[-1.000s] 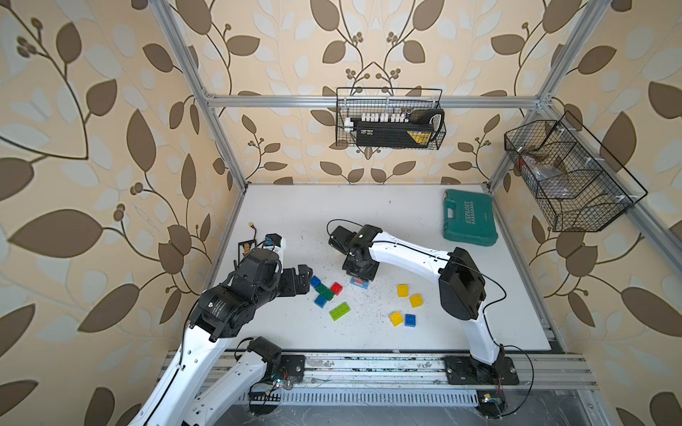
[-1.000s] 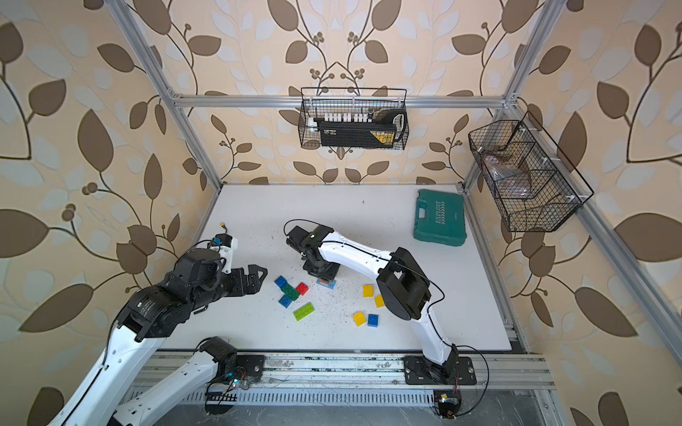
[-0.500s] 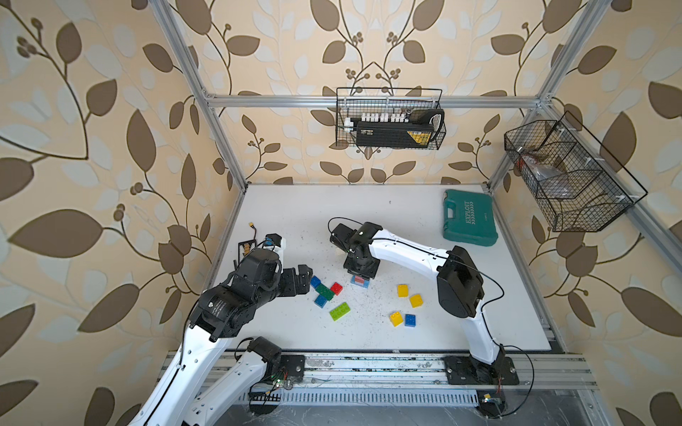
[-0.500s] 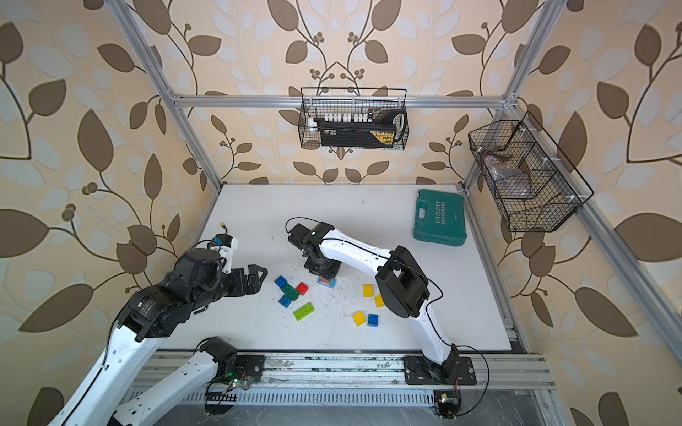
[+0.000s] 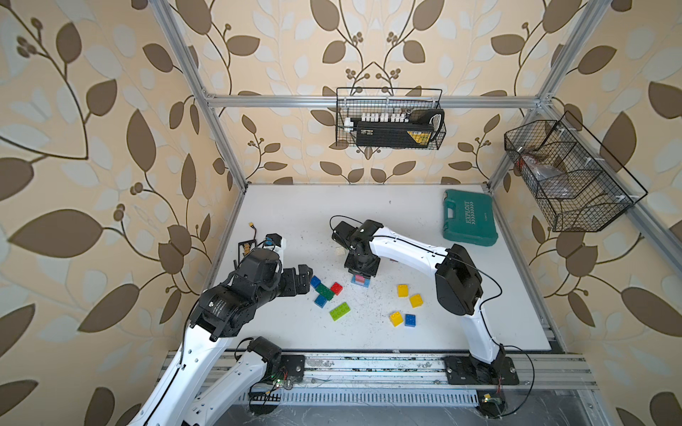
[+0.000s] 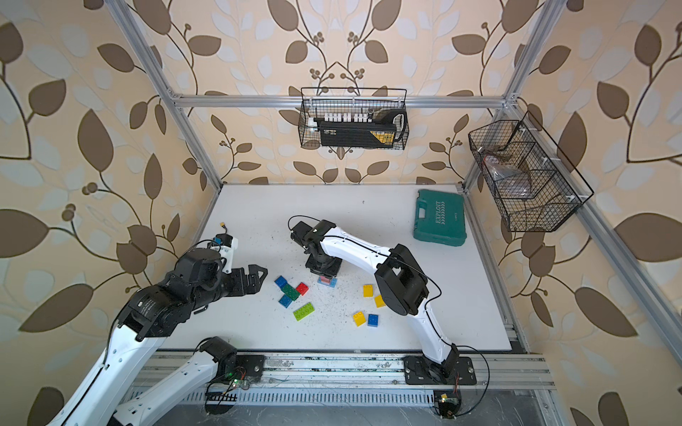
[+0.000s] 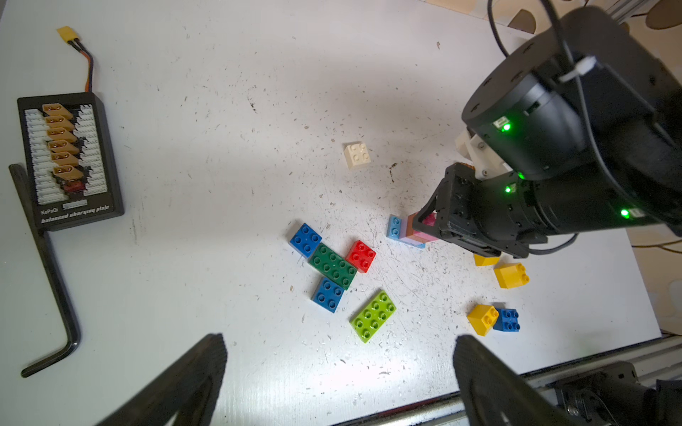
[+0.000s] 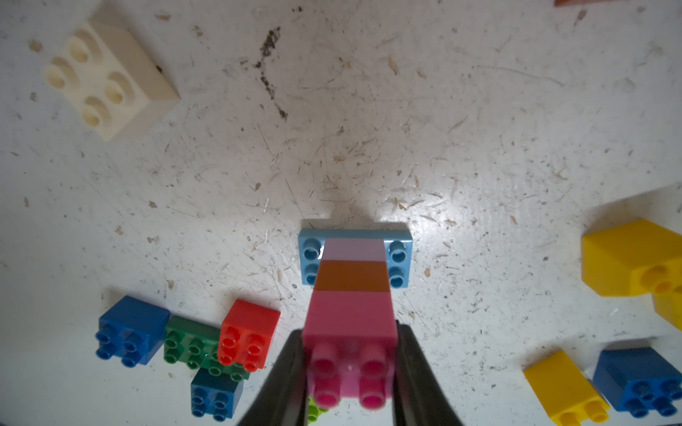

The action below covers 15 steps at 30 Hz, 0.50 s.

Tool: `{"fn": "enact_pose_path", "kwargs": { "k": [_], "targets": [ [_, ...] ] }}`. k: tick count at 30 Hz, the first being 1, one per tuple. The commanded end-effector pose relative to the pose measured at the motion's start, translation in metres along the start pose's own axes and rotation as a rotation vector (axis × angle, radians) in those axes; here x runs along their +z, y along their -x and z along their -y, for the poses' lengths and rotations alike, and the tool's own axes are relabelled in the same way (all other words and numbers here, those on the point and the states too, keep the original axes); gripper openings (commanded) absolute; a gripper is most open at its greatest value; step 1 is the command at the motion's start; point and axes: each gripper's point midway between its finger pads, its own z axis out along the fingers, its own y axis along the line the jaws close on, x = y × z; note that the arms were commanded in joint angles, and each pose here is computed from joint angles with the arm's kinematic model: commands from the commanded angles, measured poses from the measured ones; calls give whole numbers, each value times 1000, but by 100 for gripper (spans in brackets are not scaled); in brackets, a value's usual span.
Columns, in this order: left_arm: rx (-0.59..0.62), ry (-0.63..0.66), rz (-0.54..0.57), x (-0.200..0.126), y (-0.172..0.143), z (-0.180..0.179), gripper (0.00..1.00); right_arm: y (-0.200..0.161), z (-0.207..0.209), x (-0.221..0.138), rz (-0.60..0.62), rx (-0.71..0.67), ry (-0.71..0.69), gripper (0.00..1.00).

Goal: Assemble the number 1 with lego
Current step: Assemble the lego brick with the lego brick.

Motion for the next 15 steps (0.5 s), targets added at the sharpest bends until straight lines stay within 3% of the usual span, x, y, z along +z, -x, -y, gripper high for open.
{"fn": "enact_pose_path", "kwargs": {
  "k": [1,9,15],
  "targets": [
    [12,-11,4,2,1,2,99,-4,28,65,-94,-13,-133,8],
    [14,-12,-6,4,1,3,99,5,56,82,-159,-131,-263,9],
    [15,-6,-17,6,1,3,99,17,71,76,-122,-213,-338,8]
  ]
}}
